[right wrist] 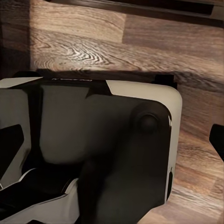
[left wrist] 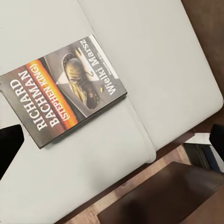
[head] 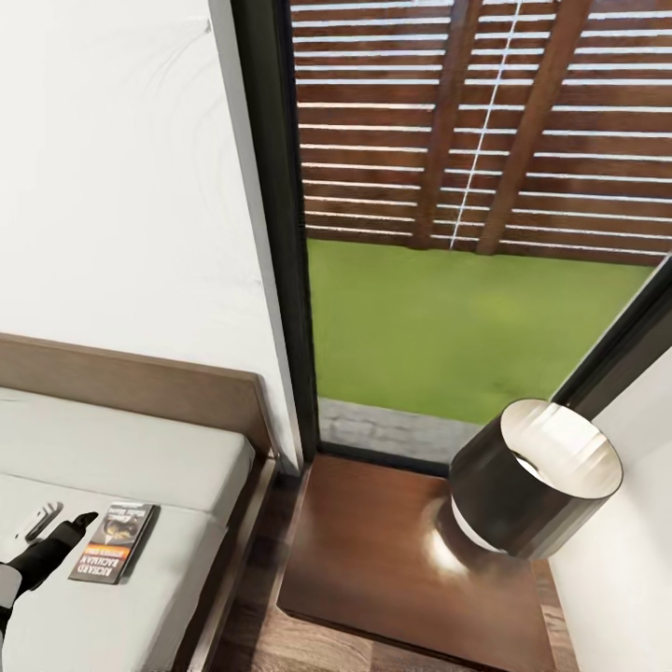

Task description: In the bedroom, move the book from the bed onto either nightstand, and place the two sandals side by side next to the bed.

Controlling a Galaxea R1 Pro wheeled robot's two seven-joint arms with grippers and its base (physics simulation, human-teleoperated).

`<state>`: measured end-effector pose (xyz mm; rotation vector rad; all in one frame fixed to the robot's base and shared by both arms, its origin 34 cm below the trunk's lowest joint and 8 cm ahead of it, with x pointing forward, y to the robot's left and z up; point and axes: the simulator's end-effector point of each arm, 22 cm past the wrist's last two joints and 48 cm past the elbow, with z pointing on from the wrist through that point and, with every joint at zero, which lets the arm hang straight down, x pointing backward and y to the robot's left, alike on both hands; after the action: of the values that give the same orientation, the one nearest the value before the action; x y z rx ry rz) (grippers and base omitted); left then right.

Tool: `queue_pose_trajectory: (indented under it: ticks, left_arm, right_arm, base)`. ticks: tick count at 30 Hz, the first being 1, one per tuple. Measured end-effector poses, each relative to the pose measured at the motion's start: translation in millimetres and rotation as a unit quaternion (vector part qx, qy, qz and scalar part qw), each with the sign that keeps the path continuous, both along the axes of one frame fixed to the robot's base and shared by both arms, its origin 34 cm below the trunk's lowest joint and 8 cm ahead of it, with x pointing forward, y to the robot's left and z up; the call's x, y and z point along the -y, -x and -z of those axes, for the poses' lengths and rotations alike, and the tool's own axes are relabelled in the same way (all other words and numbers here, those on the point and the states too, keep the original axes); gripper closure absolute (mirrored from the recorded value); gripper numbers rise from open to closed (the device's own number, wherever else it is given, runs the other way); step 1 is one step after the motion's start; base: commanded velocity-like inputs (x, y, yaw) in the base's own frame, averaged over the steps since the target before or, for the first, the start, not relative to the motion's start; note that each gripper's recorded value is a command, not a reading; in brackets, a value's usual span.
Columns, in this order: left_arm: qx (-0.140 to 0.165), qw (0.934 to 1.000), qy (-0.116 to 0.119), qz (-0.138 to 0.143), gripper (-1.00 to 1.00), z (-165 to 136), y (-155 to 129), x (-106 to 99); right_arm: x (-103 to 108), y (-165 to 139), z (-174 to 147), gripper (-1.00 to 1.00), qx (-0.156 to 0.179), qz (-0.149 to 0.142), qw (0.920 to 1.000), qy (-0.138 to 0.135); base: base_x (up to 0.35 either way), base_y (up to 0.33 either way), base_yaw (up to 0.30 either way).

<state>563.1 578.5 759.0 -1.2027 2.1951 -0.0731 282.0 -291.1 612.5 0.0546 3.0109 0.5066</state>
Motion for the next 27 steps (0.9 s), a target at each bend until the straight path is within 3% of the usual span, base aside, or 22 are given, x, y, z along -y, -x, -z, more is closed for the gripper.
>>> queue_pose_trajectory:
  ticks: [27]
  left_arm:
    - [-0.021, 0.9998, 0.000, 0.000, -1.00, 19, 11, 0]
  right_arm:
    - [0, 17, 7, -1.00, -0.022, -0.001, 0.9998, 0.001]
  base:
    - [0.000, 0.000, 0.000]
